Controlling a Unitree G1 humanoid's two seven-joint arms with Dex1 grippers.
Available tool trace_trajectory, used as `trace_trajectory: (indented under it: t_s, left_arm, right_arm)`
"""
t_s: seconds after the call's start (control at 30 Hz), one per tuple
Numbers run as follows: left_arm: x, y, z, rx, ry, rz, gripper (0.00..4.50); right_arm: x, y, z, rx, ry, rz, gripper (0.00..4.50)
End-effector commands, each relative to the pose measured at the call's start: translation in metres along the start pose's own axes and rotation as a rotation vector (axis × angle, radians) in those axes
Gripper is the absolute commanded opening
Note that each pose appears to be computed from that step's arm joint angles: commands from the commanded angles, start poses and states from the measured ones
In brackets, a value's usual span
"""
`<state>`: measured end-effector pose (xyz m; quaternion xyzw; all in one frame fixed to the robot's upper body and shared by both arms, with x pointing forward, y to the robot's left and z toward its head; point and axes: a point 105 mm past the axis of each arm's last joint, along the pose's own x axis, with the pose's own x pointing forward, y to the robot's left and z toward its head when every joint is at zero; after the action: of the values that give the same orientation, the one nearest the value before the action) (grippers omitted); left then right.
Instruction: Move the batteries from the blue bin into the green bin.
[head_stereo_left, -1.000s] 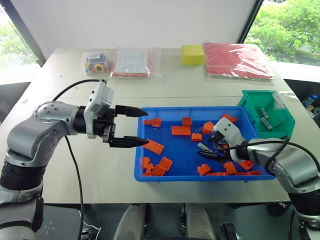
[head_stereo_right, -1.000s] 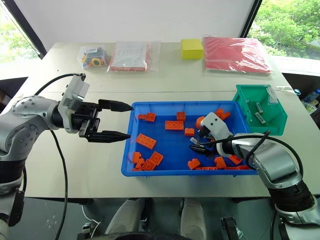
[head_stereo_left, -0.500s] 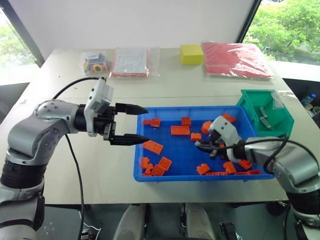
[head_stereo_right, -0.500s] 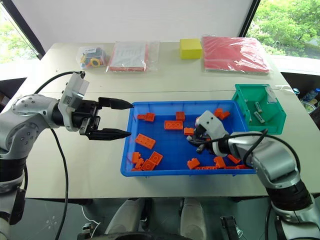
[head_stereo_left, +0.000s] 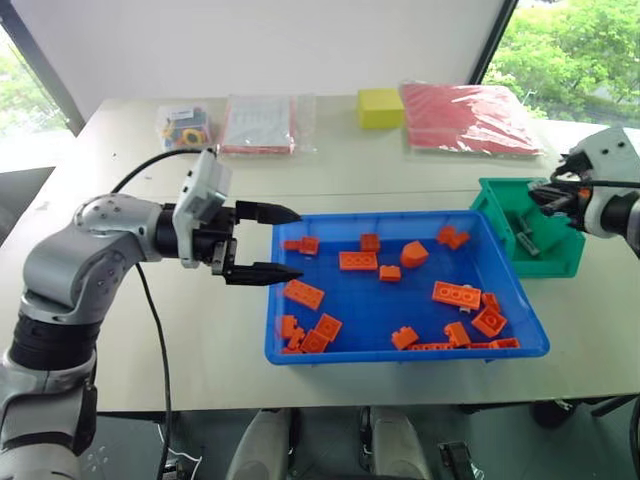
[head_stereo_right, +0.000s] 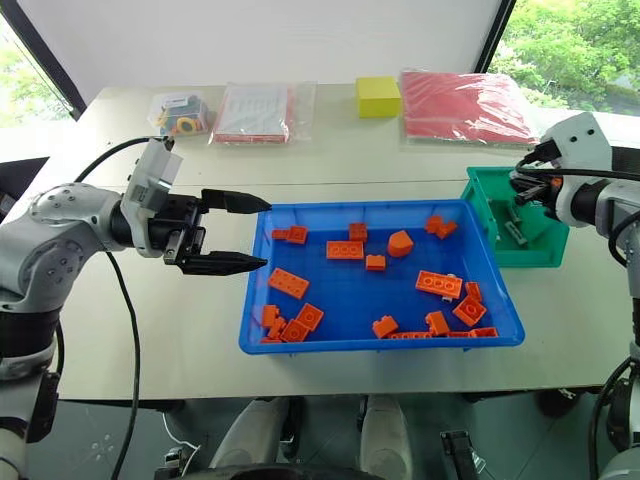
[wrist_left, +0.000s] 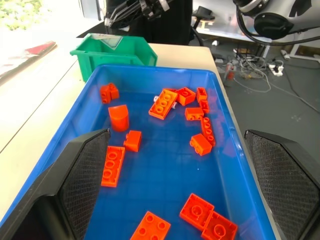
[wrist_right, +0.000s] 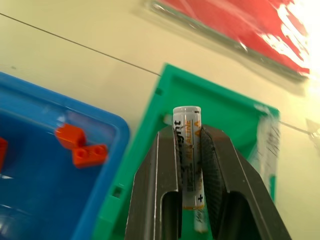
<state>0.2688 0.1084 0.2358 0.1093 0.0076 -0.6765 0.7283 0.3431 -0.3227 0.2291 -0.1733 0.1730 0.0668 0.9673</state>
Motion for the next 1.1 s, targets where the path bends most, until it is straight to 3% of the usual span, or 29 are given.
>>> trace_trajectory:
  t_s: [0.03, 0.1, 0.23, 0.43, 0.53, 0.67, 0.77, 1.1]
  left_arm:
    - [0.0, 0.0, 0.009, 0.047, -0.007, -0.005, 4.5]
    - [0.0, 0.0, 0.01, 0.049, -0.007, -0.004, 4.5]
    - [-0.001, 0.0, 0.011, 0.05, -0.005, 0.0, 4.5]
    - [-0.003, -0.001, 0.009, 0.046, -0.001, 0.008, 4.5]
    - [-0.002, 0.0, 0.009, 0.046, -0.003, 0.005, 4.5]
    - [0.0, 0.001, 0.01, 0.05, -0.01, -0.004, 4.5]
    - [0.001, 0.002, 0.011, 0.052, -0.013, -0.005, 4.5]
    - [-0.002, 0.001, 0.009, 0.052, -0.014, 0.012, 4.5]
  right_arm:
    - [-0.002, -0.006, 0.011, 0.014, -0.071, -0.025, 1.87]
    - [-0.001, -0.003, 0.012, -0.002, -0.091, -0.013, 2.84]
    - [-0.005, 0.008, 0.016, 0.0, -0.127, 0.051, 2.84]
    - [-0.027, 0.083, 0.009, -0.098, -0.121, 0.43, 2.84]
    - [-0.033, 0.105, 0.001, -0.109, -0.093, 0.545, 2.84]
    - [-0.026, 0.121, -0.016, -0.166, -0.031, 0.6, 4.47]
    - [-0.025, 0.132, -0.036, -0.254, 0.029, 0.666, 4.47]
    - [-0.013, 0.14, -0.059, -0.321, 0.093, 0.734, 4.47]
